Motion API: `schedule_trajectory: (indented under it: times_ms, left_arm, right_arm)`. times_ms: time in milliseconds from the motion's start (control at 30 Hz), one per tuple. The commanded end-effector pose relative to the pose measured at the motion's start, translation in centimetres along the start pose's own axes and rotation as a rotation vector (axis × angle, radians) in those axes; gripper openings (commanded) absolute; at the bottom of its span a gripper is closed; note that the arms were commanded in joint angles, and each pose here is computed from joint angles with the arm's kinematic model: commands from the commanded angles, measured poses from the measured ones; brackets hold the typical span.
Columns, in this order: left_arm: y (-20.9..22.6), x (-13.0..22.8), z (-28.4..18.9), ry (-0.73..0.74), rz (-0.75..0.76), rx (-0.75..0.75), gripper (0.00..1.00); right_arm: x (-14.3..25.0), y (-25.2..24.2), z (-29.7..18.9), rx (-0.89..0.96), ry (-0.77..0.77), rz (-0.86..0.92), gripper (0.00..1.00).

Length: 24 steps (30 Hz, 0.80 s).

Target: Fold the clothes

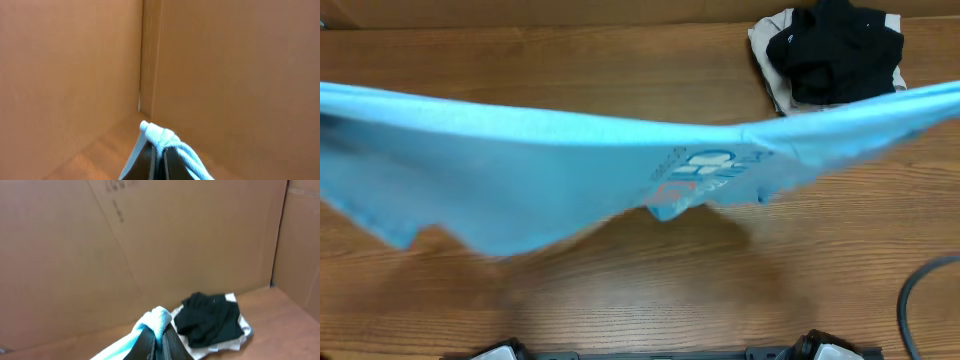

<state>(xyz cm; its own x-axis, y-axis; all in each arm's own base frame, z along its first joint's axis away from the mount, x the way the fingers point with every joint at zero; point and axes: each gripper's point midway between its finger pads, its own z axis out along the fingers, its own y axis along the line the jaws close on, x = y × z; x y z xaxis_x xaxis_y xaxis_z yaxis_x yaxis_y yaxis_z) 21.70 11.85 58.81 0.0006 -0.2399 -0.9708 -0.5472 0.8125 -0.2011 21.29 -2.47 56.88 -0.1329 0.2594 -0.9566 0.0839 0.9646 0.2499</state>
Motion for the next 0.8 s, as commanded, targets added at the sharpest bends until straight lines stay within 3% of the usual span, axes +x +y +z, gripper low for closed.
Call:
schedule_trajectory:
  times_ms: [0, 400, 567, 767]
  left_arm:
    - [1.1, -2.9, -2.9, -0.133, -0.021, -0.036, 0.04]
    - [3.4, -5.4, -7.7, -0.28, -0.062, -0.112, 0.04]
    - [3.0, -4.2, -4.5, -0.204, -0.039, -0.128, 0.04]
    - [1.0, -0.8, 4.3, -0.019, 0.023, -0.112, 0.04]
  right_arm:
    - [-1.5, -0.2, -1.9, 0.051, -0.084, -0.027, 0.04]
    - [-4.2, 1.8, -7.3, 0.044, -0.231, -0.094, 0.04]
    - [-3.6, 1.6, -4.2, 0.003, -0.156, -0.08, 0.04]
    - [-2.7, 1.0, 3.8, -0.107, -0.012, -0.043, 0.04]
